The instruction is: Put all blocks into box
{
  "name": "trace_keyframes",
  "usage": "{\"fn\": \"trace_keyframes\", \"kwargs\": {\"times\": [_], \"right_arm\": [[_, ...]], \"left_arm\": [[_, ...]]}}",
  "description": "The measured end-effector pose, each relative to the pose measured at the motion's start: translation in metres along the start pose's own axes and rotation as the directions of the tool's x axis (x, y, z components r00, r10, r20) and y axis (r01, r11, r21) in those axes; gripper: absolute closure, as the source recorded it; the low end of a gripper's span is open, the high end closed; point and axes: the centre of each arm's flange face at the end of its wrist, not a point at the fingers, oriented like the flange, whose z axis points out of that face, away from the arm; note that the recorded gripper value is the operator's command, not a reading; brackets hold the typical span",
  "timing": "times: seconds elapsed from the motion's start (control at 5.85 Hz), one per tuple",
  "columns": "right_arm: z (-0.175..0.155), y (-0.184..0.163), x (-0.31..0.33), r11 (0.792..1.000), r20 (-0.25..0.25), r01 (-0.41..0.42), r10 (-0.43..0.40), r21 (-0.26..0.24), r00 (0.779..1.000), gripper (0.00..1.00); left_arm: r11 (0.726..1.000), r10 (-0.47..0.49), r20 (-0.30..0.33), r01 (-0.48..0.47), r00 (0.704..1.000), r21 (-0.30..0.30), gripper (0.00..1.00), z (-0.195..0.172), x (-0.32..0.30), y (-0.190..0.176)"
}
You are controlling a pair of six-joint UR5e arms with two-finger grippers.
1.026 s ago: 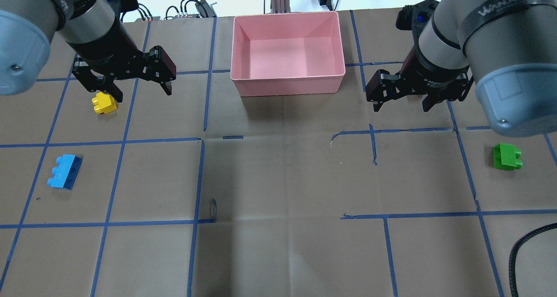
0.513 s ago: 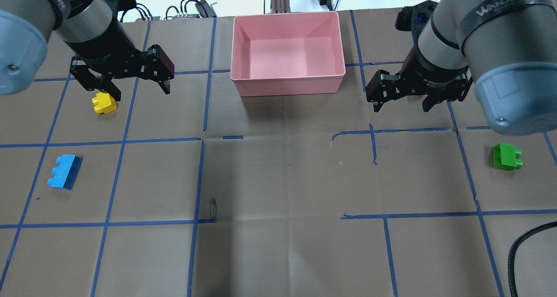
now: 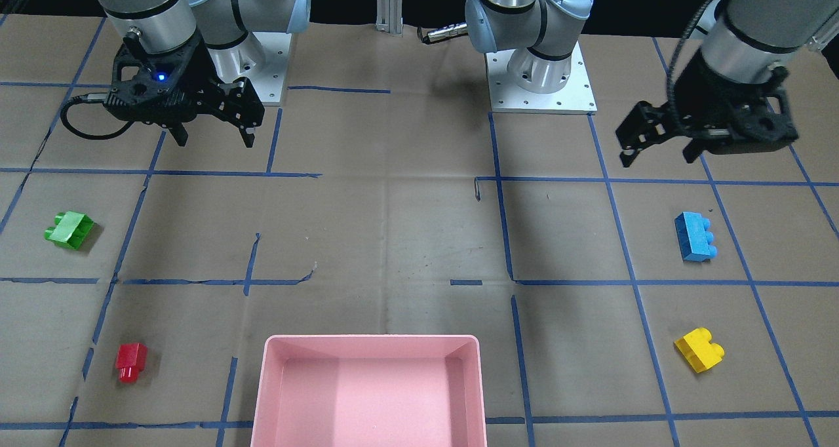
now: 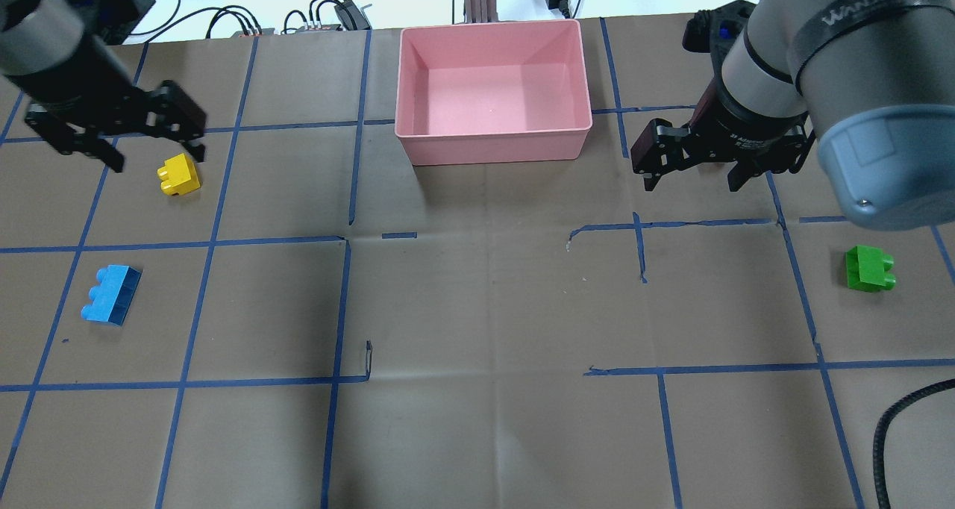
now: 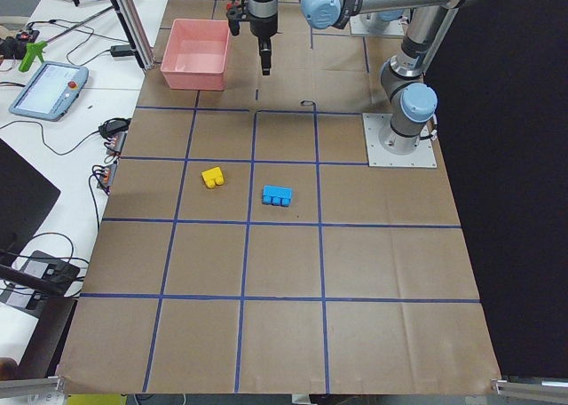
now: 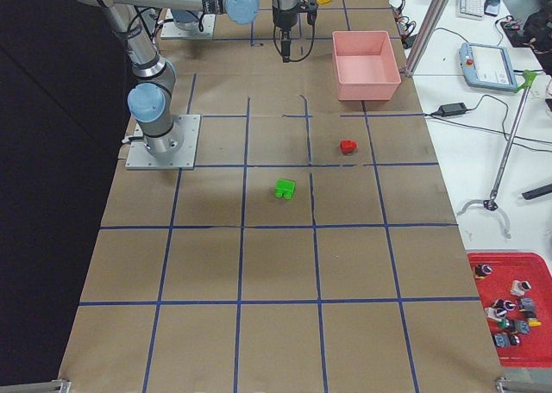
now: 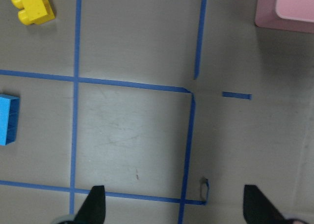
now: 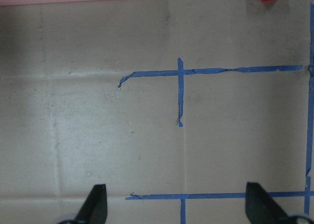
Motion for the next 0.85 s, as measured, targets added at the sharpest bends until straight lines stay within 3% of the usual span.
{"fn": "trace_keyframes", "kwargs": {"times": [0.51, 0.85], "right_arm": [[-0.002, -0.018, 0.068, 0.999, -0.005, 0.031, -0.031, 0.009, 0.999, 0.00], [-0.002, -0.025, 0.135, 0.996, -0.022, 0.094, -0.094, 0.005, 0.995, 0.00]], "left_arm": [[0.994, 0.111, -0.006, -0.111, 0.994, -0.010, 0.00, 0.043, -0.180, 0.023], [0.986, 0.162, -0.022, -0.162, 0.987, -0.021, 0.00, 0.086, -0.240, 0.024]]}}
